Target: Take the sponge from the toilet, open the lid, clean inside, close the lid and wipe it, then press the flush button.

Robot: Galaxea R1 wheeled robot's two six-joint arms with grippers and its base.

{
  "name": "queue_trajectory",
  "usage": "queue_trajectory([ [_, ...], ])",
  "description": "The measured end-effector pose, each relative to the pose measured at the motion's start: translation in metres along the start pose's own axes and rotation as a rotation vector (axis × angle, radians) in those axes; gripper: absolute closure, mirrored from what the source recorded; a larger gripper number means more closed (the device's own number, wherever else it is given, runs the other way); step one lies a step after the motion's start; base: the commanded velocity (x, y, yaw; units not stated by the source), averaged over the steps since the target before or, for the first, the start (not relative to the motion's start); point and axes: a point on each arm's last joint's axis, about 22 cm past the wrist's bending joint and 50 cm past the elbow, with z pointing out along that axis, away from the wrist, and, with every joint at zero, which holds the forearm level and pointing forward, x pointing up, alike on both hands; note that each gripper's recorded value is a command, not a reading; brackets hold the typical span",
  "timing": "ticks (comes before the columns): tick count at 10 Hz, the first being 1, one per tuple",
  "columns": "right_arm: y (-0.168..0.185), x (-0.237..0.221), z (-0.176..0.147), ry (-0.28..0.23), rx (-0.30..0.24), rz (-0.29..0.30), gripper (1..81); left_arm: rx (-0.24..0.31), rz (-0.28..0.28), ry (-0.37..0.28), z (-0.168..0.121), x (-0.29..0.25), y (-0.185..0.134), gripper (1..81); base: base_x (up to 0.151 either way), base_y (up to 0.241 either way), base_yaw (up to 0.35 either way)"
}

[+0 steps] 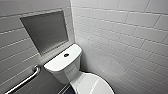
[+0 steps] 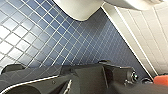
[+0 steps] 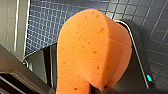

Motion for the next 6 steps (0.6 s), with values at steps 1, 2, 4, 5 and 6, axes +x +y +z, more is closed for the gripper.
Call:
queue_trajectory([
  [1, -0.001, 0.001, 0.0, 0.001, 0.004, -0.011, 81.1, -0.001, 0.005, 0.005, 0.0, 0.005, 0.0, 1.0, 0.0, 0.0, 0.0],
  [2, -0.001, 0.0, 0.0, -0.001, 0.006, -0.017, 81.1, -0.006, 0.009, 0.016, 0.0, 0.017, 0.003, 1.0, 0.0, 0.0, 0.0],
  [4, -0.004, -0.002, 0.006, -0.001, 0.008, -0.017, 81.1, -0.02, 0.008, 0.052, 0.0, 0.055, 0.011, 1.0, 0.0, 0.0, 0.0],
  [5, -0.005, -0.004, 0.01, -0.003, 0.007, -0.017, 81.1, -0.023, 0.006, 0.072, 0.0, 0.079, 0.014, 1.0, 0.0, 0.0, 0.0],
  [6, -0.004, -0.005, 0.012, -0.002, 0.003, -0.019, 81.1, -0.028, 0.003, 0.095, -0.002, 0.102, 0.018, 1.0, 0.0, 0.0, 0.0],
])
